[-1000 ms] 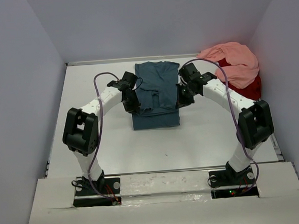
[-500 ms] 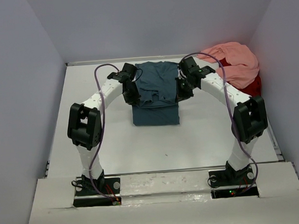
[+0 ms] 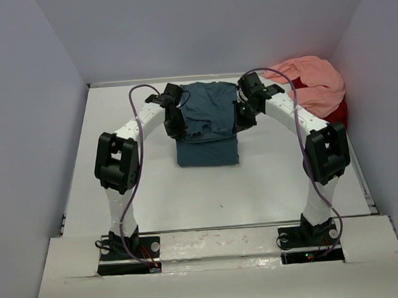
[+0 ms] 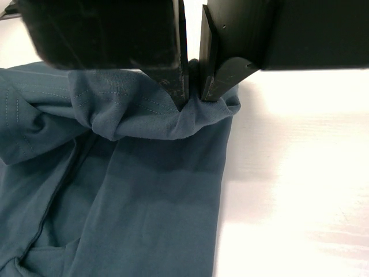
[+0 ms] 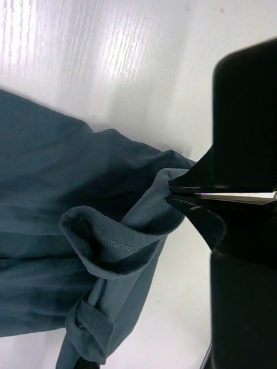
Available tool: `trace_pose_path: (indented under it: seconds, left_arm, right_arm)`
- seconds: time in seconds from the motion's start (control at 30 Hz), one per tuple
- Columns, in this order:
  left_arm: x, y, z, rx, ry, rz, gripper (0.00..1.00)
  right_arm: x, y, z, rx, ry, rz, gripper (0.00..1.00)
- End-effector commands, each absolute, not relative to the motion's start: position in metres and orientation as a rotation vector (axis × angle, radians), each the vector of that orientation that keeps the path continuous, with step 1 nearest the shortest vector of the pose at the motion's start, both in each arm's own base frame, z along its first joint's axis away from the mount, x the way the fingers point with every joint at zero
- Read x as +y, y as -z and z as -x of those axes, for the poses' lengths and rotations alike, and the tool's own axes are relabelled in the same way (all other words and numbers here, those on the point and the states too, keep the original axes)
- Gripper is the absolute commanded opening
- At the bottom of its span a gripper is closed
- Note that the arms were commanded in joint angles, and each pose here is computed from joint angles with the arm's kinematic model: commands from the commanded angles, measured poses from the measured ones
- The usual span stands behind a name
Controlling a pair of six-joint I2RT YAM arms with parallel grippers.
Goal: Fold and stack the t-shirts
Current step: Fold the folded rectangular tshirt in 1/3 of the way
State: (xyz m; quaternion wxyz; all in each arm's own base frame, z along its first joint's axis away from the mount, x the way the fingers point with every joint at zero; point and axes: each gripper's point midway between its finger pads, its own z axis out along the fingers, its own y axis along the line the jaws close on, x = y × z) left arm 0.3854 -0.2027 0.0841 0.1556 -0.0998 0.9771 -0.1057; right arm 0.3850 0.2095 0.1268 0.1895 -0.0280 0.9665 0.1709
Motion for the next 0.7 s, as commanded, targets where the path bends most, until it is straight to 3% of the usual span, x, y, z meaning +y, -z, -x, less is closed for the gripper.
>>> trace_pose_path:
  seconds: [0.0,0.67]
  left_arm:
    - [-0.199,-0.096,-0.398,2.767,0.29,0.263,0.18]
    - [-0.203,-0.106,-0.429,2.742,0.273,0.251,0.18]
  right_arm:
    - [0.202,-0.14,-0.401,2.673,-0.474,0.086,0.0]
    - [0.193,-0.143,-0.425,2.651,-0.474,0.086,0.0]
